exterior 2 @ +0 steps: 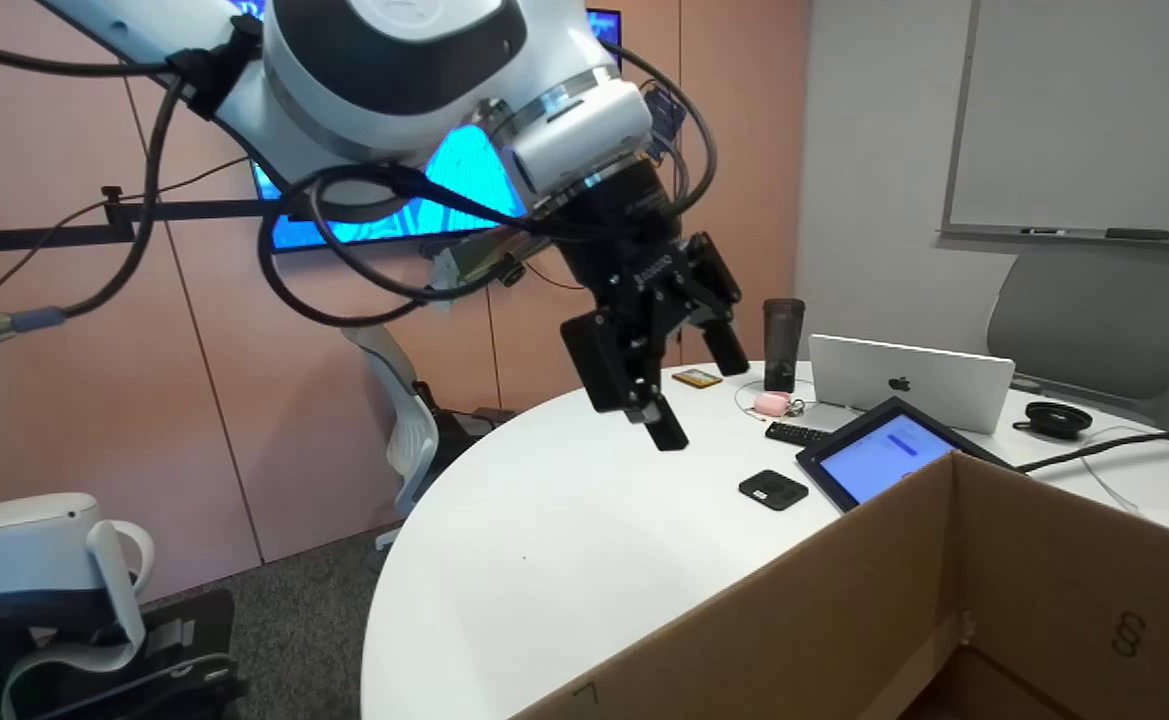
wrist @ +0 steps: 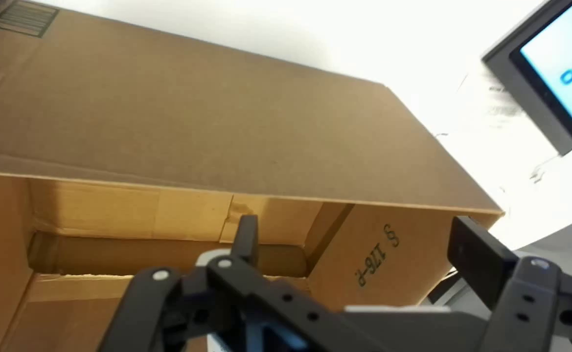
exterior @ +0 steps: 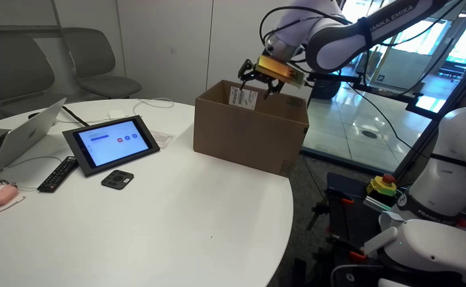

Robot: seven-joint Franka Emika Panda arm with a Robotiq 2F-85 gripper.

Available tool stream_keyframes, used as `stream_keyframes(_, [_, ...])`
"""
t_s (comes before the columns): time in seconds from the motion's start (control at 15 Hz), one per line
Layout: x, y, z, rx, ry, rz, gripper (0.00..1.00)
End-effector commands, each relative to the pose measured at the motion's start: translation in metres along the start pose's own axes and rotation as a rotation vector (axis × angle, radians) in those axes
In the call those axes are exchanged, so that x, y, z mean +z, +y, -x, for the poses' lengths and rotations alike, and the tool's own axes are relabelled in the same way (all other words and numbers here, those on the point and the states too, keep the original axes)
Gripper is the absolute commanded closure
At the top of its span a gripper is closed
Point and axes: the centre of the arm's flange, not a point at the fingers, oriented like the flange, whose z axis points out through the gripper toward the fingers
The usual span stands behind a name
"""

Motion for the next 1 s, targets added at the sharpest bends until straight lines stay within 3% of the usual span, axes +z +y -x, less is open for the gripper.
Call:
stream_keyframes(0.0, [-0.044, 0.010, 0.032, -0.180, -0.082, -0.043, 0.00])
stream_keyframes(0.4, [-0.079, 0.016, 0.070, -0.445, -0.303, -0.047, 0.00])
stream_keyframes(0.73, [-0.107, 0.033, 0.085, -0.666, -0.502, 0.076, 0.00])
stream_keyframes(0.93, [-0.123, 0.042, 0.090, -0.773, -0.568, 0.139, 0.00])
